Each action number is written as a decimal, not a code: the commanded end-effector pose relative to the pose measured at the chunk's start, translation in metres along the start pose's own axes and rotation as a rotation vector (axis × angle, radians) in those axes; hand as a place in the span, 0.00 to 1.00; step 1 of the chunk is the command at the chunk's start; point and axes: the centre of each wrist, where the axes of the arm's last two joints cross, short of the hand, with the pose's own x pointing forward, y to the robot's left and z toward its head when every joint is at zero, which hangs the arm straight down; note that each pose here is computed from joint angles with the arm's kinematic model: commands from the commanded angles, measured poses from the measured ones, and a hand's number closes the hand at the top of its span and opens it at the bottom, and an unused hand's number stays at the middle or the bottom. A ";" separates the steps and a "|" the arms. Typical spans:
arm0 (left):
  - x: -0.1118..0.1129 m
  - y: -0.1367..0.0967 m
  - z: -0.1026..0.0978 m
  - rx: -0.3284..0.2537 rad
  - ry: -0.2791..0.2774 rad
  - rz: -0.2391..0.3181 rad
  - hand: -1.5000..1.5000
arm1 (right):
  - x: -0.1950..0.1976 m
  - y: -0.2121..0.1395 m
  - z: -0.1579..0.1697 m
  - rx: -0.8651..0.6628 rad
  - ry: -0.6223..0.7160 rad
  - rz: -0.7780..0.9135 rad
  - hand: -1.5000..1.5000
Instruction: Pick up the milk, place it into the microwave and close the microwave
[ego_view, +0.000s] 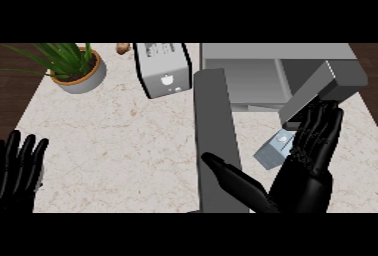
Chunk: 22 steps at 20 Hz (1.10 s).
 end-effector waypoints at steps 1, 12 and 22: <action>0.013 0.011 -0.007 0.005 0.000 0.007 0.00 | -0.015 -0.025 -0.012 -0.078 0.048 -0.009 0.00; 0.012 0.017 0.021 -0.018 -0.010 -0.006 0.00 | -0.078 -0.054 0.001 -0.165 0.129 0.055 0.00; 0.002 0.024 0.040 0.001 0.002 -0.006 0.00 | -0.119 -0.088 0.043 -0.191 0.168 0.079 0.00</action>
